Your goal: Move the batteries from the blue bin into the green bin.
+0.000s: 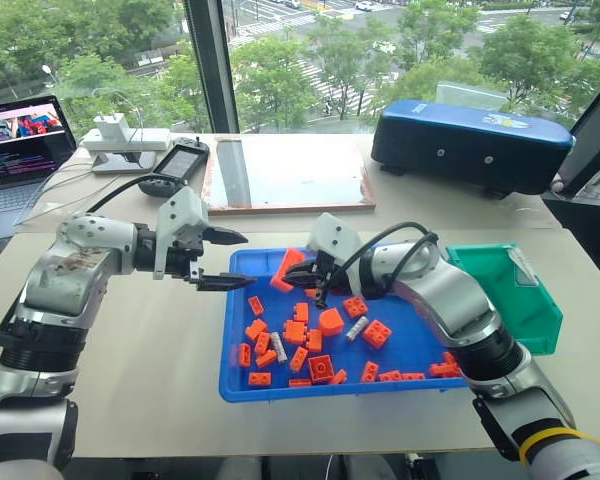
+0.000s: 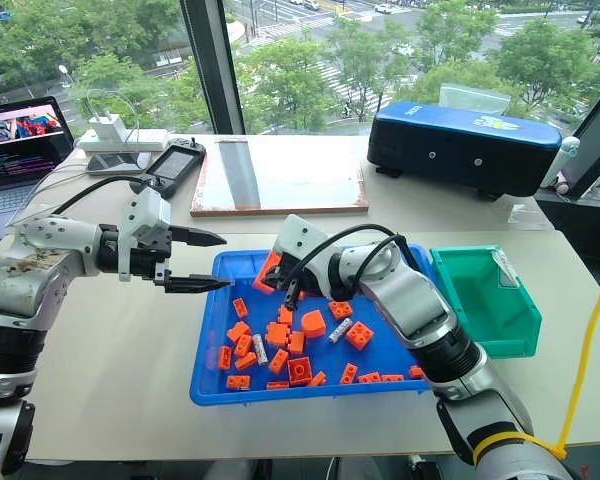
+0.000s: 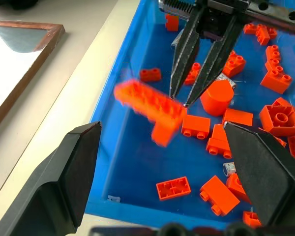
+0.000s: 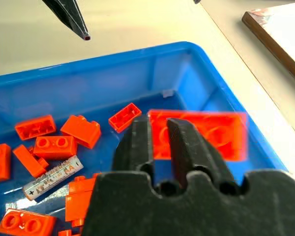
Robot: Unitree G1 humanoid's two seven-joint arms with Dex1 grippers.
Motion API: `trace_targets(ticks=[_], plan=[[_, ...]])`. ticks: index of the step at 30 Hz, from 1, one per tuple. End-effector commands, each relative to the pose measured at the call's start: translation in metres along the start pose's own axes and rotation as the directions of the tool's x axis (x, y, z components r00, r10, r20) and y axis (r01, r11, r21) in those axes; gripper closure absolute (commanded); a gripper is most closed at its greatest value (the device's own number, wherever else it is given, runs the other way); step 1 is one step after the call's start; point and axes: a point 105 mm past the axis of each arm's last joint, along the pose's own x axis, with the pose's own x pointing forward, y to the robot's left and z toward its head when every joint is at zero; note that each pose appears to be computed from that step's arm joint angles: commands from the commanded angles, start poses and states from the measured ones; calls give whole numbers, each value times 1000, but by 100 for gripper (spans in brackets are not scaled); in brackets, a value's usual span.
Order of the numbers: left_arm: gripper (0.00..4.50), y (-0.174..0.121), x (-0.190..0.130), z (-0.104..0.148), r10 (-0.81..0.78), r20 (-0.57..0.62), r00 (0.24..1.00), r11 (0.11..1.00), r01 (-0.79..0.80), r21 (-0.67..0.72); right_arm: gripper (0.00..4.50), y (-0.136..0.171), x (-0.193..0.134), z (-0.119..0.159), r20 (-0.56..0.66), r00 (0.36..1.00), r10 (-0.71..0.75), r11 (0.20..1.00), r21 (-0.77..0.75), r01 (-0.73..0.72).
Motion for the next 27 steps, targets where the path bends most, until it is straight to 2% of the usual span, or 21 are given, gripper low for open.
trace_targets(ticks=[1, 3, 6, 7, 10, 13, 21, 27], plan=[[23, -2, -4, 12, -1, 19, 1000, 999, 0, 40, 221, -18, -32, 22, 86, 995, -60, 998, 16, 59], [23, -3, 0, 14, -25, 36, 999, 999, 24, 37, 159, -30, -60, 10, 14, 992, -125, 992, 8, 124], [23, -6, 4, 18, -55, 54, 997, 998, 53, 37, 48, -30, -94, -12, -125, 981, -146, 989, -9, 146], [23, -6, 6, 20, -68, 63, 996, 997, 65, 37, 29, -30, -104, -19, -168, 973, -158, 987, -13, 158], [23, -7, 12, 25, -102, 86, 991, 994, 99, 42, 29, -30, -134, -39, -281, 939, -200, 978, 0, 209], [23, -6, 18, 27, -125, 93, 988, 991, 120, 52, 29, -27, -146, -54, -338, 916, -215, 973, 10, 232], [23, -9, 22, 30, -168, 97, 981, 985, 163, 56, 29, -43, -139, -93, -385, 879, -280, 954, -13, 299], [23, -20, 15, 22, -199, 63, 978, 980, 197, 36, 29, -58, -128, -109, -385, 885, -264, 958, 3, 287]])
